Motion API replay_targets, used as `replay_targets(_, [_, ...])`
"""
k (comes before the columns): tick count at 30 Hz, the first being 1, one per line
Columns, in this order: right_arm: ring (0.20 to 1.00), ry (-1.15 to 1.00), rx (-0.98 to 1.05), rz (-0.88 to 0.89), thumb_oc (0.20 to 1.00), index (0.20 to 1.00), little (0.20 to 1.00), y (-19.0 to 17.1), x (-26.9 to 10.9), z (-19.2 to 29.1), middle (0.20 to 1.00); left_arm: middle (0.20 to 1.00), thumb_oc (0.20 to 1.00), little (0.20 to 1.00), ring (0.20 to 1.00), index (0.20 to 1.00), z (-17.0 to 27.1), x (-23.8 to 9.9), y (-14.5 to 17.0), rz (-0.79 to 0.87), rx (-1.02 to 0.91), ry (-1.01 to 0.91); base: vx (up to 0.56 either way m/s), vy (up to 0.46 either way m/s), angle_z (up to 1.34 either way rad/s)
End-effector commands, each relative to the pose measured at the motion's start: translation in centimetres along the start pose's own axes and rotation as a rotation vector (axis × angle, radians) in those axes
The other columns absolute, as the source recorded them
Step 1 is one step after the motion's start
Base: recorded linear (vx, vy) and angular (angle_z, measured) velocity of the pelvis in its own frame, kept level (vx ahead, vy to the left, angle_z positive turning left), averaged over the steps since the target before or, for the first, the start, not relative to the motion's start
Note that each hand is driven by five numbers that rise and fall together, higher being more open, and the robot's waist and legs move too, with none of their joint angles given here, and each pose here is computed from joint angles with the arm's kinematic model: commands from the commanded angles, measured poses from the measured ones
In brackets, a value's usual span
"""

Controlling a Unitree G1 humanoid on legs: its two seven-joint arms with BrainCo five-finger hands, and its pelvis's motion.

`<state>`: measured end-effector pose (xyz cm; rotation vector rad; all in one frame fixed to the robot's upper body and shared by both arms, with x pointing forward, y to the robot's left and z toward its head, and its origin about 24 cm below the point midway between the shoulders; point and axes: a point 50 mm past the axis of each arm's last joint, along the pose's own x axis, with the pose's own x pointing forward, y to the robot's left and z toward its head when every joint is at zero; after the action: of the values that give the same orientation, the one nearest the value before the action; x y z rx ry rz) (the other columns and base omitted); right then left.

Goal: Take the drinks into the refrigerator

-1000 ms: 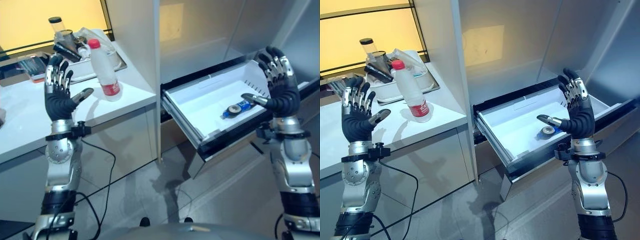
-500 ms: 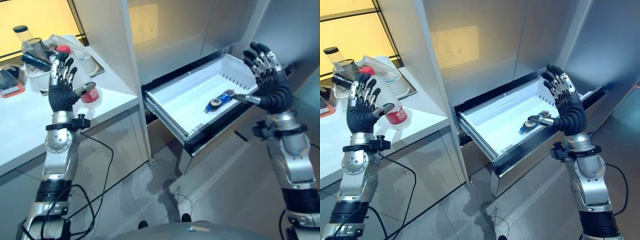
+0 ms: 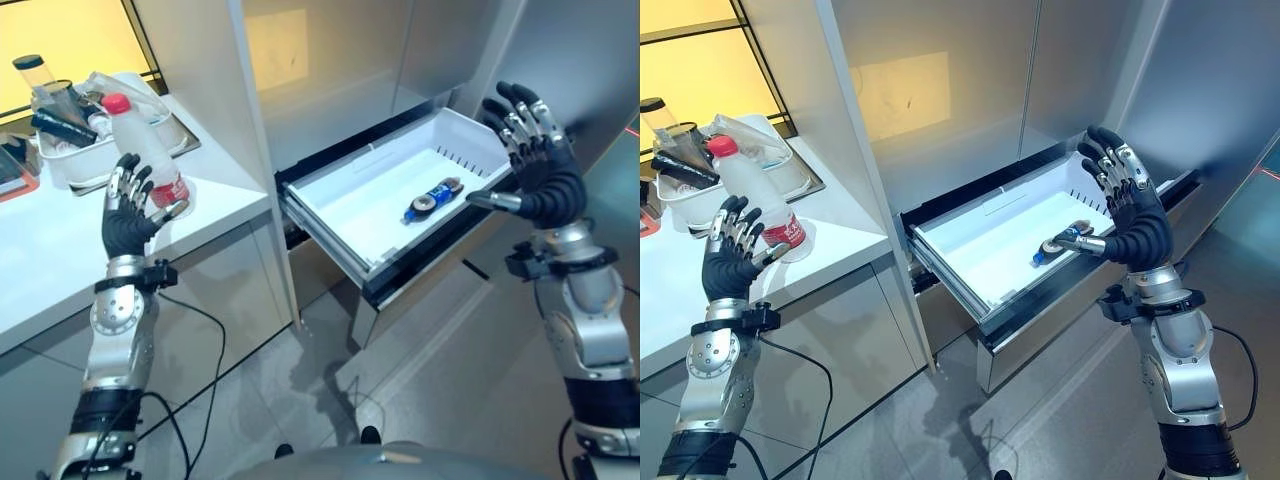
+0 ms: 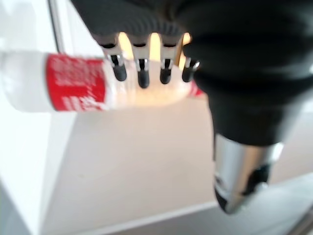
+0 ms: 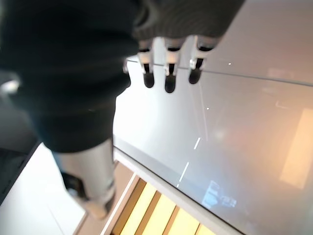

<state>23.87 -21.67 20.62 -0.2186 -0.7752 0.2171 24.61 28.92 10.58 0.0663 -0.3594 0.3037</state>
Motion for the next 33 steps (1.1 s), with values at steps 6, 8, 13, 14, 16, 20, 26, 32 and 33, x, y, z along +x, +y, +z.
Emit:
replay_targets(6, [1.0,-0.118,-0.043,-0.045,1.0,1.0,1.0,-1.4,-0.2,2.5,1.0,1.0,1.0,1.0,1.0,1.0,2.2,-1.1,2.3,0.033,0.066,-0.106,0.0,0.0,0.0])
replay_targets(8, [1.0,-0.12,-0.046,-0.047,1.0,1.0,1.0,-1.5,-0.2,2.6,1.0,1.0,1.0,1.0,1.0,1.0,2.1,-1.3,2.5,0.045,0.079,-0.098,0.0,0.0,0.0])
replay_targets(13, [1.0,-0.122,-0.05,-0.056,1.0,1.0,1.0,-1.6,-0.4,2.6,1.0,1.0,1.0,1.0,1.0,1.0,1.2,-2.0,3.3,0.096,0.1,-0.058,0.01,-0.003,0.02])
replay_targets(14, [1.0,-0.119,-0.051,-0.06,1.0,1.0,1.0,-1.6,-0.5,2.6,1.0,1.0,1.0,1.0,1.0,1.0,1.2,-2.0,3.4,0.104,0.107,-0.056,0.01,-0.005,0.06])
replay_targets(16, [1.0,-0.114,-0.05,-0.062,1.0,1.0,1.0,-1.6,-0.7,2.5,1.0,1.0,1.0,1.0,1.0,1.0,1.1,-2.0,3.5,0.114,0.119,-0.055,0.01,-0.003,0.02])
replay_targets(20, [1.0,-0.101,-0.041,-0.059,1.0,1.0,1.0,-1.4,-0.8,2.3,1.0,1.0,1.0,1.0,1.0,1.0,0.7,-1.6,3.4,0.132,0.124,-0.036,0.01,-0.003,0.01])
replay_targets(26, [1.0,-0.091,-0.015,-0.035,1.0,1.0,1.0,-1.0,-0.7,2.0,1.0,1.0,1.0,1.0,1.0,1.0,0.9,0.2,2.9,0.118,0.151,-0.048,0.01,0.0,0.0])
replay_targets(32, [1.0,-0.084,0.009,-0.011,1.0,1.0,1.0,-0.6,-0.5,1.9,1.0,1.0,1.0,1.0,1.0,1.0,1.7,2.1,2.4,0.094,0.192,-0.077,0.0,0.0,0.0])
replay_targets(33, [1.0,-0.078,0.022,0.007,1.0,1.0,1.0,-0.3,-0.4,1.7,1.0,1.0,1.0,1.0,1.0,1.0,1.7,2.8,2.0,0.095,0.148,-0.077,0.0,0.0,0.0])
